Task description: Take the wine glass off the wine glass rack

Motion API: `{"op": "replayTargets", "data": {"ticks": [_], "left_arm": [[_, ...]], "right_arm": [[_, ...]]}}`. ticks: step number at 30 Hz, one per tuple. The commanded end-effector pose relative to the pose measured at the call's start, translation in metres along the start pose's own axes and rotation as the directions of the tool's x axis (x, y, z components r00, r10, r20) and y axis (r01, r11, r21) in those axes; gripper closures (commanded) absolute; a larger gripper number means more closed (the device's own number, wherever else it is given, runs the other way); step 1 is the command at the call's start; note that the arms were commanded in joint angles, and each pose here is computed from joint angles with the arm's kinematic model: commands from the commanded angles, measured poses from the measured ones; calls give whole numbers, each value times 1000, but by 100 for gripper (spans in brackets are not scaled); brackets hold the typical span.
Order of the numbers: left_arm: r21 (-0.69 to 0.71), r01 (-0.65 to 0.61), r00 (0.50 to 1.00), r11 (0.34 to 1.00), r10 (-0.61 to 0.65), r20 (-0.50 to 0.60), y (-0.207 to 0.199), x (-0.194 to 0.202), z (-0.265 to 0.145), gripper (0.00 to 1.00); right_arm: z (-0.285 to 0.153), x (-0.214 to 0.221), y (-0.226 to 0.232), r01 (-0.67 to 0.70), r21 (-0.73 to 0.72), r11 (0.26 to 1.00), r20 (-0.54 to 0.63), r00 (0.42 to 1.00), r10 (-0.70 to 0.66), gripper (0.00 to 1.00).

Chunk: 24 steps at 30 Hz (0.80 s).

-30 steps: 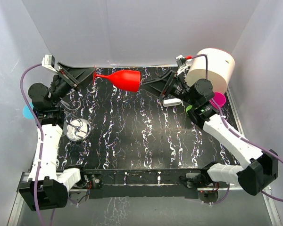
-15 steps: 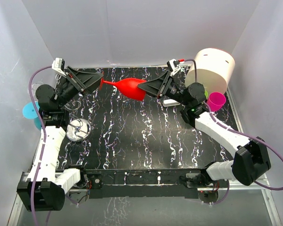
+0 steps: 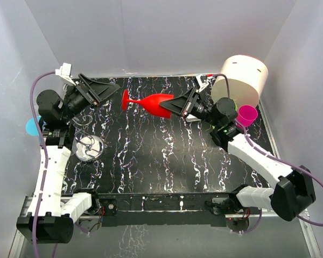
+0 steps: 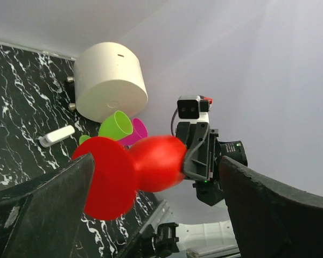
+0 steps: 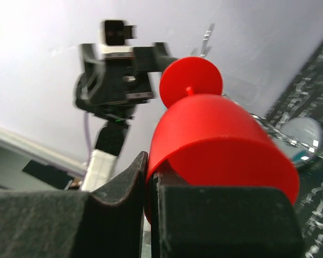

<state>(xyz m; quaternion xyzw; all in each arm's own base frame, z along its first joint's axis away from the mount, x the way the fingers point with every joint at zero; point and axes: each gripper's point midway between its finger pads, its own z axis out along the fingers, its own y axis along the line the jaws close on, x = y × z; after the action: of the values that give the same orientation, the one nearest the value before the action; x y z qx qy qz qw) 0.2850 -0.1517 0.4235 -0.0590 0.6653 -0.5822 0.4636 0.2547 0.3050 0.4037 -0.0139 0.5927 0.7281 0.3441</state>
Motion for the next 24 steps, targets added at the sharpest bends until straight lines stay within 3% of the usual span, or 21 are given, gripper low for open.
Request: {"op": "replayTargets", "data": {"ticks": [1, 3, 6, 8, 10, 14, 19, 21, 24], "left_arm": [[-46, -174, 984, 984, 175, 18, -22, -5, -16, 1], [-85, -200, 979, 976, 202, 15, -20, -5, -20, 1], [-128, -245, 969, 961, 248, 8, -19, -7, -25, 1], [-142, -264, 964, 954, 268, 6, -20, -7, -27, 1], [-144, -272, 961, 951, 276, 6, -22, -8, -28, 1], [-125, -267, 963, 956, 269, 0, -23, -8, -25, 1], [-127, -262, 965, 957, 263, -10, -21, -8, -23, 1], [-143, -268, 963, 953, 269, -17, -18, -8, -24, 1], [-165, -278, 960, 946, 278, -24, -15, -9, -25, 1]], "right_arm": [[-27, -6, -43, 96, 283, 954, 21, 994, -107, 100], [-57, -9, -77, 142, 510, 848, 7, 986, -169, 100], [-132, -4, -132, 160, 828, 538, -58, 978, -201, 100], [-176, 2, -150, 191, 919, 345, -129, 973, -193, 100], [-204, 4, -153, 246, 946, 212, -211, 962, -175, 100], [-224, -5, -149, 377, 924, 60, -365, 919, -146, 100], [-238, -29, -165, 464, 872, -155, -476, 877, -57, 100], [-234, -37, -178, 490, 851, -188, -502, 865, -17, 100], [-212, -48, -192, 522, 840, -147, -527, 850, 8, 100]]}}
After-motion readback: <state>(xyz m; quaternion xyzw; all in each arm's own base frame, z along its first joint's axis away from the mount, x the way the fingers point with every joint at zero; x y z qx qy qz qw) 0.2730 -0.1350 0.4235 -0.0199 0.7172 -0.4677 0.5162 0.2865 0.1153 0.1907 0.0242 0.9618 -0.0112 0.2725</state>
